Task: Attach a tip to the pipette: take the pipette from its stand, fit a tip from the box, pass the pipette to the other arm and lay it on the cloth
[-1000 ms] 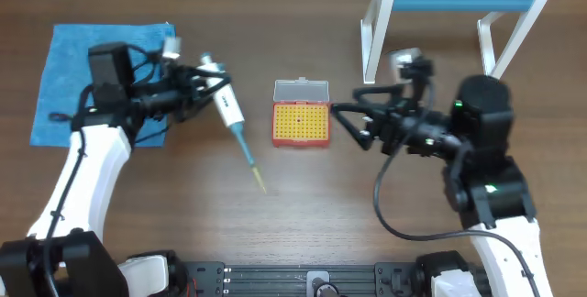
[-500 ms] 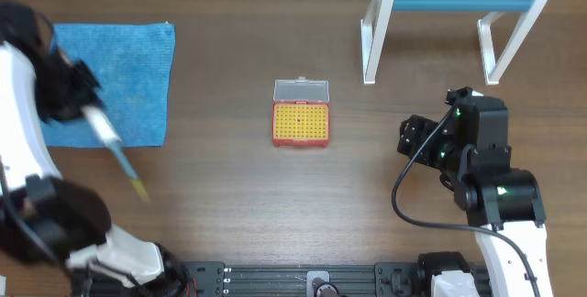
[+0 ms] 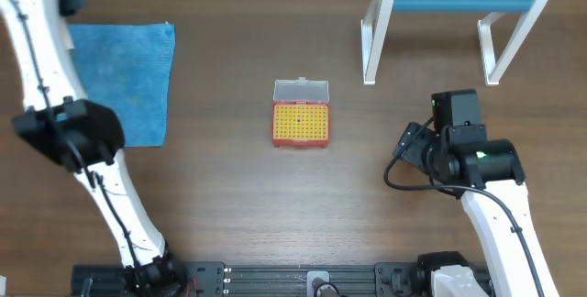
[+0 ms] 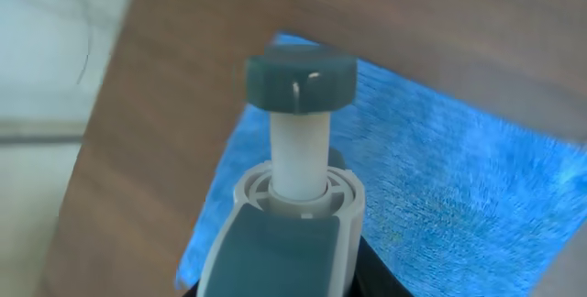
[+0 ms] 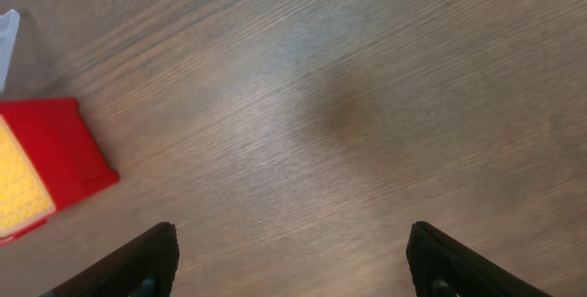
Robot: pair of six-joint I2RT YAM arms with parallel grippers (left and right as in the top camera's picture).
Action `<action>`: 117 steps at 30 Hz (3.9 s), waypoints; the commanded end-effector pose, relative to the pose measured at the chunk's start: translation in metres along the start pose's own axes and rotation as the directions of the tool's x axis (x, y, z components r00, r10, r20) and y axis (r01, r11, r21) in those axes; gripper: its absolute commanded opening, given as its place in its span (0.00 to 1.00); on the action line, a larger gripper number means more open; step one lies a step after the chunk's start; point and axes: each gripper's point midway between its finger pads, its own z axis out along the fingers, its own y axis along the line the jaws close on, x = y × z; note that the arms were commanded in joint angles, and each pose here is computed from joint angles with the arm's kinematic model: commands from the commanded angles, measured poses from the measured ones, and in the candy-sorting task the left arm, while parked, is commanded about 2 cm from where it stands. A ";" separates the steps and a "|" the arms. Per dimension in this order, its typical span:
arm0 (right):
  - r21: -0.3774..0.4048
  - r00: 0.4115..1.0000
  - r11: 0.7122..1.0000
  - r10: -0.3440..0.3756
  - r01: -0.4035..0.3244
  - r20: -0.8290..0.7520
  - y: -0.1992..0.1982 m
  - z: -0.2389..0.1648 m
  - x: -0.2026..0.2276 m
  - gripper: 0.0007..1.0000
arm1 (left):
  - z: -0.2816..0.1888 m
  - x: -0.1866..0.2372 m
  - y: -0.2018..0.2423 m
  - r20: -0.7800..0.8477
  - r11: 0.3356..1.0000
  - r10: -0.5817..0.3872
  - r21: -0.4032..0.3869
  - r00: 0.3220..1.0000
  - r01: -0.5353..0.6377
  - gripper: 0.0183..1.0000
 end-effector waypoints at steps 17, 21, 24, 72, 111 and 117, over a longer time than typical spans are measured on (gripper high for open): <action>-0.026 0.997 0.997 0.071 -0.072 -0.025 0.024 0.001 0.015 0.81 | 0.108 0.064 -0.068 -0.178 0.884 0.374 0.364 0.910 -0.292 0.01; -0.043 0.994 0.994 0.096 -0.098 -0.045 0.027 0.001 0.018 0.81 | 0.124 0.067 -0.069 -0.192 0.893 0.349 0.366 0.917 -0.263 0.01; -0.055 0.993 0.993 0.098 -0.102 -0.058 0.029 0.001 0.020 0.81 | 0.128 0.063 -0.075 -0.164 0.885 0.345 0.386 0.924 -0.261 0.01; -0.300 0.643 0.859 -0.045 0.416 0.764 0.029 -0.218 -0.022 0.81 | -0.309 0.227 0.004 0.200 0.817 -0.010 0.566 0.980 -0.107 0.88; 0.014 0.652 0.945 -0.236 0.326 0.720 -0.072 -0.175 0.031 0.82 | -0.339 0.367 -0.004 0.493 0.685 -0.492 0.728 0.717 -0.031 0.88; 0.014 0.652 0.945 -0.236 0.326 0.720 -0.072 -0.175 0.031 0.82 | -0.285 0.358 -0.005 0.466 0.744 -0.428 0.669 0.775 0.009 0.70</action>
